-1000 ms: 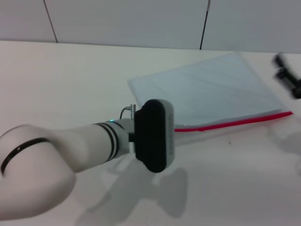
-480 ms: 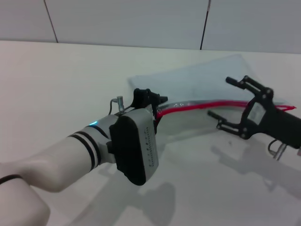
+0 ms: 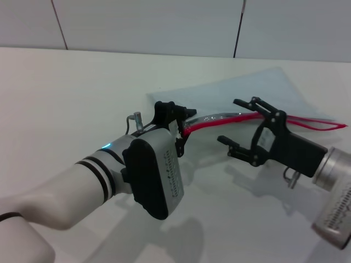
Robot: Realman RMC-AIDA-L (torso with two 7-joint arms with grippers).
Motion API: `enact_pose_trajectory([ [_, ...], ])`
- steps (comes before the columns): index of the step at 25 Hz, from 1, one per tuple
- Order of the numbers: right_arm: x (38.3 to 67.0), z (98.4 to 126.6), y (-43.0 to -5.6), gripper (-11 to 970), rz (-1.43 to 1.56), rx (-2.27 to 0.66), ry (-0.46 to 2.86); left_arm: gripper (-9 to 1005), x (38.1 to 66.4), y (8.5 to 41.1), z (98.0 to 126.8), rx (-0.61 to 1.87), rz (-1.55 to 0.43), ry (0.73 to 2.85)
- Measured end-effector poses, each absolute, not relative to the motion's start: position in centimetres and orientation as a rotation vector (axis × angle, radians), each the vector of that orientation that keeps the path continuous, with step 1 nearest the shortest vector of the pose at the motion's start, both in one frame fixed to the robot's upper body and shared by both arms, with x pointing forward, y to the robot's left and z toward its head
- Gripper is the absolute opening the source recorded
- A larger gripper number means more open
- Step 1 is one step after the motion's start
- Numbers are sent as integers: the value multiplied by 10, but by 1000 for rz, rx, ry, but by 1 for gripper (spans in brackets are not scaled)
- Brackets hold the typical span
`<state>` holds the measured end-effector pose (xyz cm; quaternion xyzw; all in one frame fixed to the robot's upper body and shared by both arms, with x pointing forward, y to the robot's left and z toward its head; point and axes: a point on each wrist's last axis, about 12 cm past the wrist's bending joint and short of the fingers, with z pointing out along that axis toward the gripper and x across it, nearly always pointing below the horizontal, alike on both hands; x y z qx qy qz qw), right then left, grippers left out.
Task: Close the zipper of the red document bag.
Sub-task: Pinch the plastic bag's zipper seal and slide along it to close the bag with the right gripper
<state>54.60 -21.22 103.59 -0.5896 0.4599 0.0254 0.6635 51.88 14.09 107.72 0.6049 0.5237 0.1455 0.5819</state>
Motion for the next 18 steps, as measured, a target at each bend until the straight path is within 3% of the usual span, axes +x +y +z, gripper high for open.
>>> enact_pose_trajectory([
  [5, 546, 1034, -212, 817, -1, -1322, 1038, 55, 518, 140, 1078, 1410, 339, 1219],
  [14, 546, 1034, -213, 696, -39, -1323, 1024, 54, 518, 141, 1079, 1400, 340, 1212],
  [18, 547, 1034, -213, 528, -39, -1323, 1024, 54, 519, 141, 1080, 1395, 343, 1211],
])
